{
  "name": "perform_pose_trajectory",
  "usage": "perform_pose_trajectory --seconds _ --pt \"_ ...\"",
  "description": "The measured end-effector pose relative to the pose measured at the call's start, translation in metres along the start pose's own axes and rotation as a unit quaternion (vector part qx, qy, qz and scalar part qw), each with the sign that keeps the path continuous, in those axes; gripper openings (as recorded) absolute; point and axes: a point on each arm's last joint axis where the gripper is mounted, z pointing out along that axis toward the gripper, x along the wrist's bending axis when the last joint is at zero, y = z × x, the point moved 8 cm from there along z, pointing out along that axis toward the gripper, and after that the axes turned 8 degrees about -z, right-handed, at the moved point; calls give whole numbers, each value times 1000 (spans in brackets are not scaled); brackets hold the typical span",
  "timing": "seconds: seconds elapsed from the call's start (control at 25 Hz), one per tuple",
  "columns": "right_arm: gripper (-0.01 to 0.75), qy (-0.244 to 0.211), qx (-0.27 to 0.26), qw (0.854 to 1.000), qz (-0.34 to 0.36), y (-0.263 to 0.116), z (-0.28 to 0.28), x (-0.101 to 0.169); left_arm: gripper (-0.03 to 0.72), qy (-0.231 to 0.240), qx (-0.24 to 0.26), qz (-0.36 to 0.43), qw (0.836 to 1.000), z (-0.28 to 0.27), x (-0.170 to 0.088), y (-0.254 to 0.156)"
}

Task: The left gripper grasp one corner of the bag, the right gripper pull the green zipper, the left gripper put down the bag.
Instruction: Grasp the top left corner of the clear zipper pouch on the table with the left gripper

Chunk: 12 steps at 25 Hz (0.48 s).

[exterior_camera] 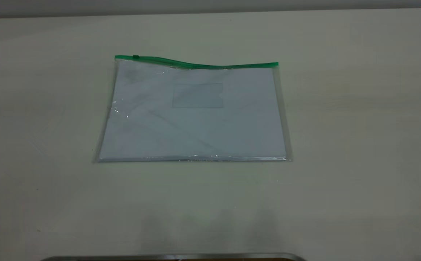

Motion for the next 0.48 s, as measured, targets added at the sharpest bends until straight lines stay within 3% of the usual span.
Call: perform_pose_trajectory --seconds 0.24,0.48 --pt "583 59 57 997 3 1 65 11 571 -28 67 -14 997 89 0 15" --pt "585 173 103 980 3 9 120 39 574 -75 151 -16 986 169 -6 13"
